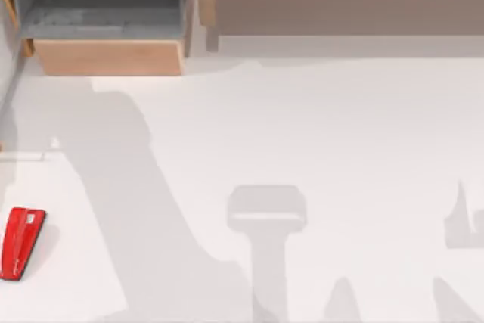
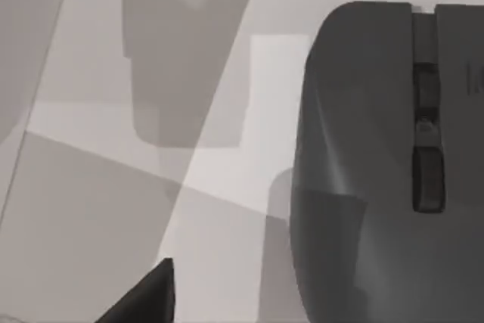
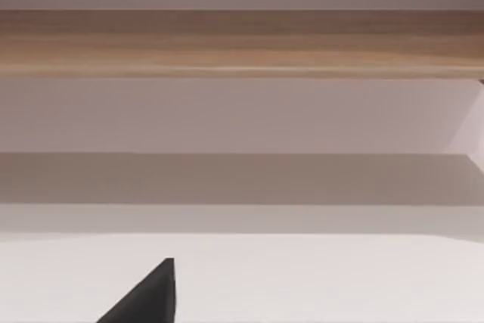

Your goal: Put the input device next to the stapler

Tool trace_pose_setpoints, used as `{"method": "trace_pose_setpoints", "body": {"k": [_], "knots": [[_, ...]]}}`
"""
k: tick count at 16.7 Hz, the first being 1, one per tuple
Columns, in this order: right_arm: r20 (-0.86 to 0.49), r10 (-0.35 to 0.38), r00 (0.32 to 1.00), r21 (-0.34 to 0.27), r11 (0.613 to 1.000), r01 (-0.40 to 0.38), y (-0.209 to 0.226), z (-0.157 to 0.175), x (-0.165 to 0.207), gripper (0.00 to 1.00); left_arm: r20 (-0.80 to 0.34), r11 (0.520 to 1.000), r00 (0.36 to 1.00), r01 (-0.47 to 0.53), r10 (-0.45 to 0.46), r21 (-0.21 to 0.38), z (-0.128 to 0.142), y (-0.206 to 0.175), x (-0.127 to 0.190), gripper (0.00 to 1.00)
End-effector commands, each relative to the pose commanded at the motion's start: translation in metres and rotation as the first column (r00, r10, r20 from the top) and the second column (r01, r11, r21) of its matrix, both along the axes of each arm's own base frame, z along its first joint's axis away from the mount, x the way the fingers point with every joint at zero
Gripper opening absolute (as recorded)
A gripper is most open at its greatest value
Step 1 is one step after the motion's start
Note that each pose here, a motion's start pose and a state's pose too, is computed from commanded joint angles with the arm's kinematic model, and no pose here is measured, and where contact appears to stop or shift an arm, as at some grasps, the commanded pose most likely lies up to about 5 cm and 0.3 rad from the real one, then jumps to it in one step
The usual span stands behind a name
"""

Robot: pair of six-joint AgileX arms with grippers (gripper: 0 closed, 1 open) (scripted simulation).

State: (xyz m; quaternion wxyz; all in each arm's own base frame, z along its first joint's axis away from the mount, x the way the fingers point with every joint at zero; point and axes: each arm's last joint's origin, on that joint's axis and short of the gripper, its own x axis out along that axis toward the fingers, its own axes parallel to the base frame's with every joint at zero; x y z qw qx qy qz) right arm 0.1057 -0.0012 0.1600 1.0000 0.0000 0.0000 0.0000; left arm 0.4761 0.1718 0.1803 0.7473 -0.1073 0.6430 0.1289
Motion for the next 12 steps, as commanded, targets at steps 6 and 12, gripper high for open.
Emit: {"method": "trace_pose_setpoints", "body": {"k": [6,12], "knots": [[0.0,0.0,1.0,0.0,1.0,0.0,0.0,0.0,0.0,1.0,-0.043,1.0,0.999,0.011,-0.012,-0.017,-0.02,-0.005,0.01,1.0],[0.0,0.0,1.0,0.0,1.0,0.0,0.0,0.0,0.0,1.0,-0.043,1.0,0.999,0.009,-0.01,-0.017,-0.024,-0.002,0.009,1.0]]}}
